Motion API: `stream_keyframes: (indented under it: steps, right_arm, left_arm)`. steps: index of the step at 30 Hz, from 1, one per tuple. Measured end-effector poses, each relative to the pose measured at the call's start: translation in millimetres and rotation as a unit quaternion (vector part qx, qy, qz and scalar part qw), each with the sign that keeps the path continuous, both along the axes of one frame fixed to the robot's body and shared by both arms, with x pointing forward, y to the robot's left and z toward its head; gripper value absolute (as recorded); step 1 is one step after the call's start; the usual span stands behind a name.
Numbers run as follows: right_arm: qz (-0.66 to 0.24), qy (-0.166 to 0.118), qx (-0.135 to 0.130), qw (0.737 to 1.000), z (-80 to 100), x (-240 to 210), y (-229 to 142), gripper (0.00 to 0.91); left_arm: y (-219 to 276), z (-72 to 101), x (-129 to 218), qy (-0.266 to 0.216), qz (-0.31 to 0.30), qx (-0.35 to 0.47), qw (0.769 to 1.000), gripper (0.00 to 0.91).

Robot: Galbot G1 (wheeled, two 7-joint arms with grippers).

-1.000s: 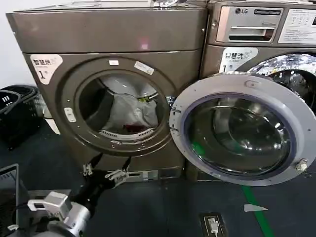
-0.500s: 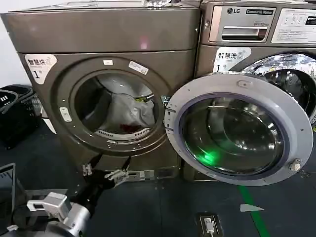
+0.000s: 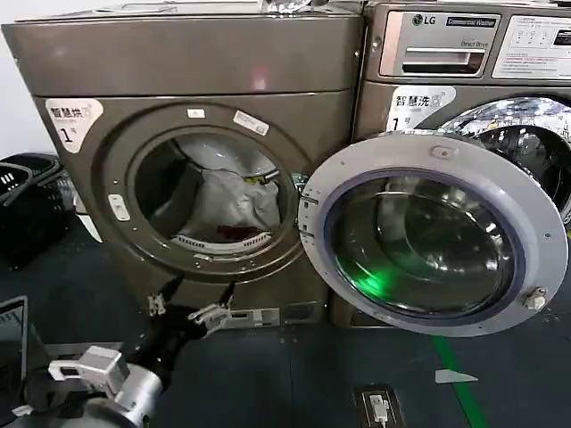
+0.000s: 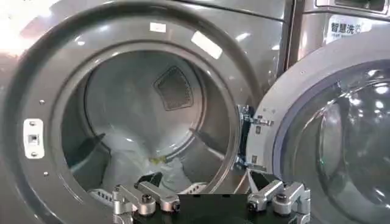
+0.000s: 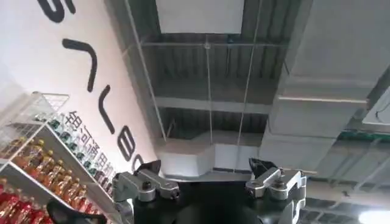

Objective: Grasp the clothes from the dryer.

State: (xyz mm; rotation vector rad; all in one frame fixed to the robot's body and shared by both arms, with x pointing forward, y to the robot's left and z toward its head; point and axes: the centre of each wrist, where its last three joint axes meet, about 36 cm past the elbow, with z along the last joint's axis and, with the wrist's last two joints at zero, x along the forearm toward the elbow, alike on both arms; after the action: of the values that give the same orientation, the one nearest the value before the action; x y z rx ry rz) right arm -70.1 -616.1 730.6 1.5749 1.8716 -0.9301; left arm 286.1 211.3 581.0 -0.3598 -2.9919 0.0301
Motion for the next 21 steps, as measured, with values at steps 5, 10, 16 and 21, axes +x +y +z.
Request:
stream_keyframes:
  steps: [5, 10, 16, 21]
  right_arm:
    - [0.001, -0.001, -0.003, 1.0, -1.6, -0.5, -1.0, 0.907]
    - [0.003, -0.001, -0.006, 1.0, -3.1, 0.1, -1.3, 0.907]
    - [0.006, 0.001, -0.009, 1.0, -6.0, 0.5, -1.5, 0.907]
    - [0.008, 0.001, -0.011, 1.0, -6.8, 1.0, -0.8, 0.907]
  left_arm:
    - [-0.6, -1.6, 2.0, -0.003, 0.006, 0.002, 1.0, 0.907]
    - [-1.1, -2.8, 3.3, -0.007, 0.012, 0.004, 1.0, 0.907]
    - [-1.0, -3.6, 3.6, -0.011, 0.018, 0.007, 1.0, 0.907]
    - [-1.1, -4.9, 3.5, -0.012, 0.021, 0.008, 1.0, 0.907]
